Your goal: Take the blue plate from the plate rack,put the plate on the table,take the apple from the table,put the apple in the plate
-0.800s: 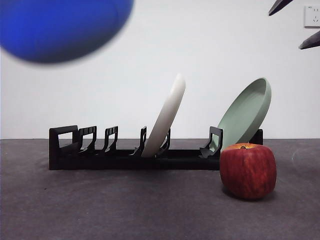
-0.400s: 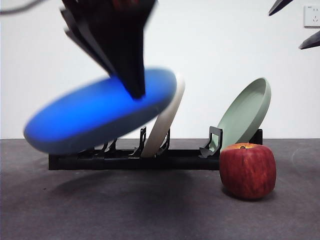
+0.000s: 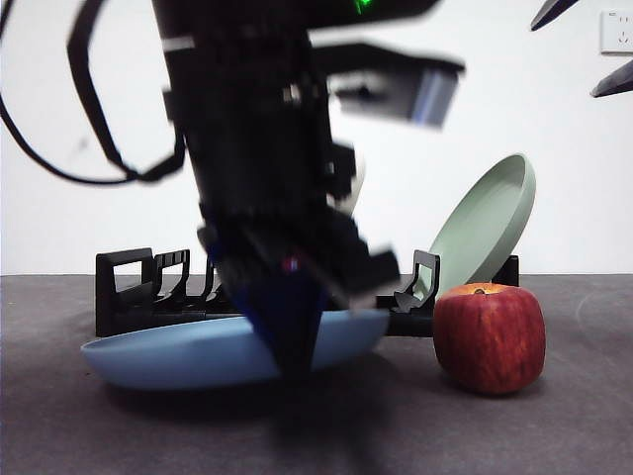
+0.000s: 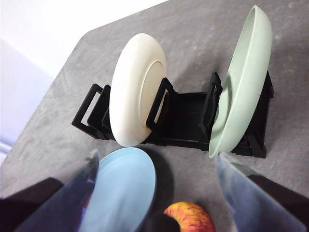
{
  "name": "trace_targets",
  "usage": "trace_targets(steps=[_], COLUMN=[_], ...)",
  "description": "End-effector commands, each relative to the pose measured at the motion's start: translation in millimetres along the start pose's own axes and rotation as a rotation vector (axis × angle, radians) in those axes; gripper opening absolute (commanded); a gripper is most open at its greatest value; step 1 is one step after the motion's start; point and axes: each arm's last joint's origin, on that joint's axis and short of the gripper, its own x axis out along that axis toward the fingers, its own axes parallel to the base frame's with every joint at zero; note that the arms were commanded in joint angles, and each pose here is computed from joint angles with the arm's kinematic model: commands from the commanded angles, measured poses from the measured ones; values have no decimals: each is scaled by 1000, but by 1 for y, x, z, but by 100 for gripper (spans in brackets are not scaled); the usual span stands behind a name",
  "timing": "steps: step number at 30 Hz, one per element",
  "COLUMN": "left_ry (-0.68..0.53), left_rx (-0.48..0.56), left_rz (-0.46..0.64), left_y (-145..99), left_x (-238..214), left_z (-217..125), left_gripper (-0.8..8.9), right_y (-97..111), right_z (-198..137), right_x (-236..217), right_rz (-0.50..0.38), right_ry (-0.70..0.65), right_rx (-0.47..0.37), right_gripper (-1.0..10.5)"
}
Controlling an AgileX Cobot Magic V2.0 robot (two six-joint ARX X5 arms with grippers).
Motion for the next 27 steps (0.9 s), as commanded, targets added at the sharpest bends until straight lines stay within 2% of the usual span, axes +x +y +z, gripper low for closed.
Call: trace_targets(steps=[1,2,3,7,8,13,17,21,27], left_ry=[16,14,10,17,20,-7,-109,-266,-550], left_rx=[9,8,9,-20,-21,-106,-156,-221,-340], left_rz=[-79,-96,-113,-109,-109,-106,-79,-48,-7], left_y=[-5,-5,-6,-6,-6,-2,11,34,73], left_x=[6,6,6,6,6,-5,-39,-92,-185], left_z=[-1,-1,-1,-1,-2,0,1,-2,-18], left_gripper=[6,33,103,472,494,499,499,499,499], right_y=[1,1,1,1,0,0,3,11,26], right_z=[2,2,2,0,-1,-6,-10,-14,-24], right_x=[-1,-1,-1,-1,-1,-1,2,6,24], right_rz=[3,4,4,1,-1,-6,11,43,-5], right_ry=[-7,-7,-6,12,20,68,105,128,207], right_rx=[-15,-14,-14,-10,-16,-43,-80,-115,-202], right_gripper=[409,409,409,409,409,411,420,545,549])
